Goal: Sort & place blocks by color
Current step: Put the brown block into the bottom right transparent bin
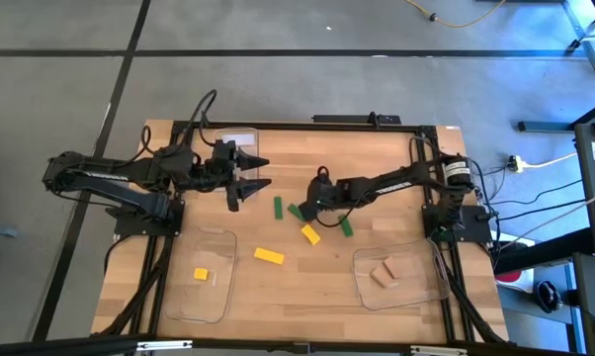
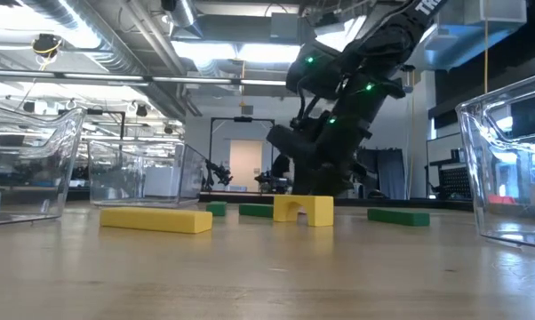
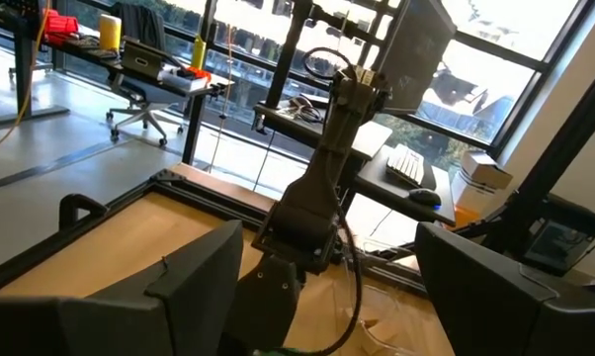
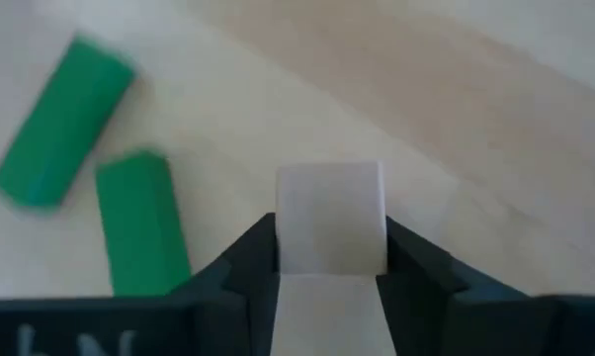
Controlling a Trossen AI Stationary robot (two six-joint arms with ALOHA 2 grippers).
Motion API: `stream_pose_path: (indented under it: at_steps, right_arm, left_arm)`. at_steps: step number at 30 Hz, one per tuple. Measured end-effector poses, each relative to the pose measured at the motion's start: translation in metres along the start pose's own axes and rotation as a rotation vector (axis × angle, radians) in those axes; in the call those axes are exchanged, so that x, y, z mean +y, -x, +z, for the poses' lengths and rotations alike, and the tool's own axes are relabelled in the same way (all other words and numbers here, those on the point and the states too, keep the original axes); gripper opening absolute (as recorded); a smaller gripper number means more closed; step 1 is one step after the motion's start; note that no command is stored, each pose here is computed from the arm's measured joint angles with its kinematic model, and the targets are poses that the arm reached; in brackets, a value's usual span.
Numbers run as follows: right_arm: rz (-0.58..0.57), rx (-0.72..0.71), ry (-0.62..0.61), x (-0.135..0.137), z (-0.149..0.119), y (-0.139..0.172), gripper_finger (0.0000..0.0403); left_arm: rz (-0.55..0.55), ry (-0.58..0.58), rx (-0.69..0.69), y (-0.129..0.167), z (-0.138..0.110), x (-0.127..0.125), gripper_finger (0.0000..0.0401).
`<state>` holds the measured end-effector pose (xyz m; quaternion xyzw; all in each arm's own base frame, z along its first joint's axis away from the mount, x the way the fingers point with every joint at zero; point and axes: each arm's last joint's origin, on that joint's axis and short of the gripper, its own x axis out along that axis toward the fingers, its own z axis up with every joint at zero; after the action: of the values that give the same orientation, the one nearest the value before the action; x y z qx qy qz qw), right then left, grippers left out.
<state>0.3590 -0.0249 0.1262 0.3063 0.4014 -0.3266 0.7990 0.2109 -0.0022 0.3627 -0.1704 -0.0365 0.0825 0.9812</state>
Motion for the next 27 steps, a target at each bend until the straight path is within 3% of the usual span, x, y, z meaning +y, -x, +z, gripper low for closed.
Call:
stream_pose_path:
  at_steps: [5,8,11,14,18,22,27]
  right_arm:
    - [-0.024,0.046,0.174,-0.004,0.001,0.027,0.0134]
    - [-0.050,0.081,0.244,-0.017,-0.015,0.047,0.0135]
    - [0.006,0.067,0.232,-0.032,-0.040,0.072,0.0135]
    - [0.122,0.034,0.170,-0.045,-0.067,0.097,0.0135]
    - [0.377,-0.132,0.055,-0.050,-0.086,0.128,0.0135]
    - [0.609,-0.400,-0.058,-0.047,-0.081,0.155,0.0135]
    - [0.754,-0.591,-0.019,-0.037,-0.066,0.180,0.0135]
  left_arm:
    - [0.002,-0.002,0.006,0.000,-0.001,0.000,0.0292]
    - [0.003,-0.011,0.008,0.000,-0.001,0.000,0.0292]
    - [0.029,-0.053,0.016,0.000,-0.002,0.001,0.0292]
    - [0.088,-0.084,0.020,0.000,-0.003,0.004,0.0292]
    - [0.107,-0.104,0.023,0.000,-0.004,0.006,0.0292]
    - [0.097,-0.096,0.049,0.000,-0.005,0.007,0.0292]
    - [0.028,-0.057,0.104,-0.005,-0.011,0.006,0.0292]
